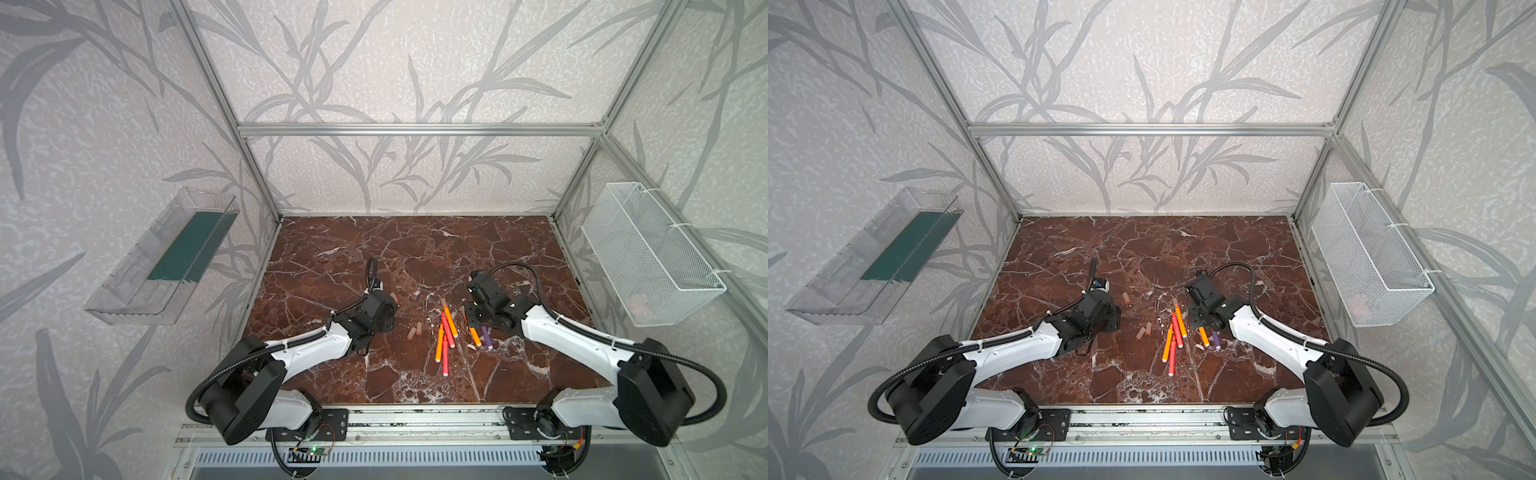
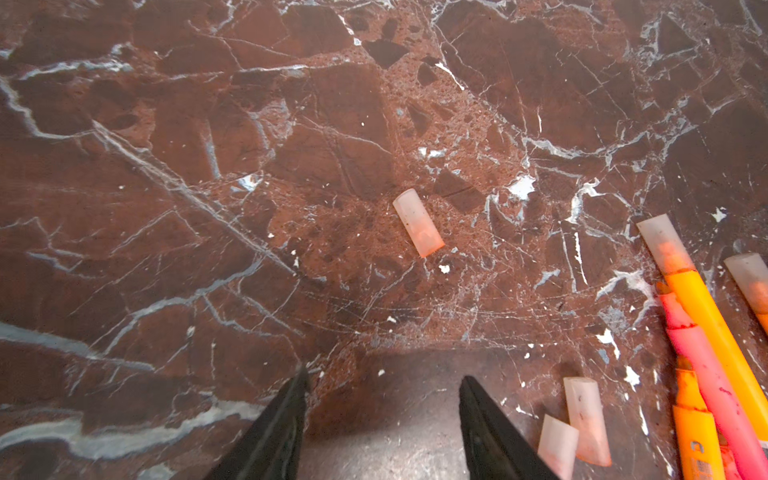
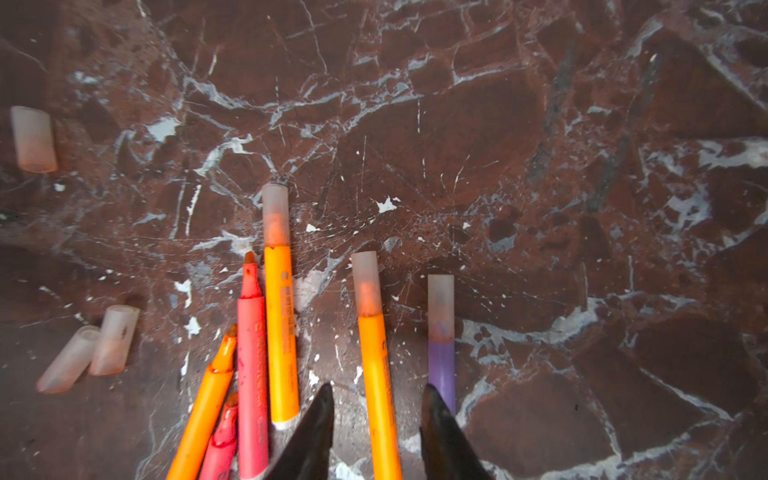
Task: Insert the pens into the pen caps
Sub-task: 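Lower the left gripper and grasp an uncapped orange marker from the pile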
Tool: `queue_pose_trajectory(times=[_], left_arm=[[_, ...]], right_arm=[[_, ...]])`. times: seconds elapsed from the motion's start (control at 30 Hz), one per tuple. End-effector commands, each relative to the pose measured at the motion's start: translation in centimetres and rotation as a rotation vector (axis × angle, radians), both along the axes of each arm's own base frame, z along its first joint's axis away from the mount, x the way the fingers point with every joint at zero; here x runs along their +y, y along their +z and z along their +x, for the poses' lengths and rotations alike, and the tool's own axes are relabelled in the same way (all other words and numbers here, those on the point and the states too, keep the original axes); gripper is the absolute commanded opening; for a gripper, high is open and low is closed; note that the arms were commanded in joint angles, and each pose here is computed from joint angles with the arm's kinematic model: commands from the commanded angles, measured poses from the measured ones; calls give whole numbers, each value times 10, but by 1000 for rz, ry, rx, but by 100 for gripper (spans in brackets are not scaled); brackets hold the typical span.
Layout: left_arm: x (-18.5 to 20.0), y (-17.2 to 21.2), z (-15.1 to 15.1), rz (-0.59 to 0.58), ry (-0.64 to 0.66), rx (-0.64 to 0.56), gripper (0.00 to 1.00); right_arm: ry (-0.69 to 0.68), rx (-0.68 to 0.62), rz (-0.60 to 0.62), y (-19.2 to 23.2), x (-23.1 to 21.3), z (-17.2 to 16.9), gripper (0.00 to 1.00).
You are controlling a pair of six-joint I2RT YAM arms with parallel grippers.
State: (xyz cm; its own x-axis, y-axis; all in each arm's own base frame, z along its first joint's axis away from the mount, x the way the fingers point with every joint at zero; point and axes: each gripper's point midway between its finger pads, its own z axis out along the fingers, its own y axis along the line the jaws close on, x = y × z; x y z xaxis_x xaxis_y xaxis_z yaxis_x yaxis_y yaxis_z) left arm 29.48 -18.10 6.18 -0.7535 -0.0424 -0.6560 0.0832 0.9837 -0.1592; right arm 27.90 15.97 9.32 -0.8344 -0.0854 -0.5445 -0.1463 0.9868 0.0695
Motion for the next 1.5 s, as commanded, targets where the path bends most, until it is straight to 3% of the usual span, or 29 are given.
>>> queue_pose_trajectory(times=[0.0, 0.3, 0.53, 0.87, 1.1, 1.3, 1.47], left_arm=[[-10, 3, 10, -35, 14, 4, 60], [-50, -2, 2, -107, -122, 103, 54], [-100, 1, -36, -145, -284, 118, 53], [-160, -12, -76, -61, -454, 146, 49], [-165, -29, -82, -12, -457, 176, 48], [-162, -38, -83, 7, -441, 187, 38], [-163, -46, -86, 35, -447, 205, 37]], right_arm=[[41, -57, 101, 15, 12, -2, 36], [138, -147, 308, 41, 35, -16, 37], [115, -158, 311, 41, 35, -13, 37], [55, -200, 292, 43, 20, -13, 37], [34, -220, 273, 45, 11, -14, 37], [27, -226, 265, 46, 9, -15, 38], [24, -226, 265, 46, 8, -15, 38]])
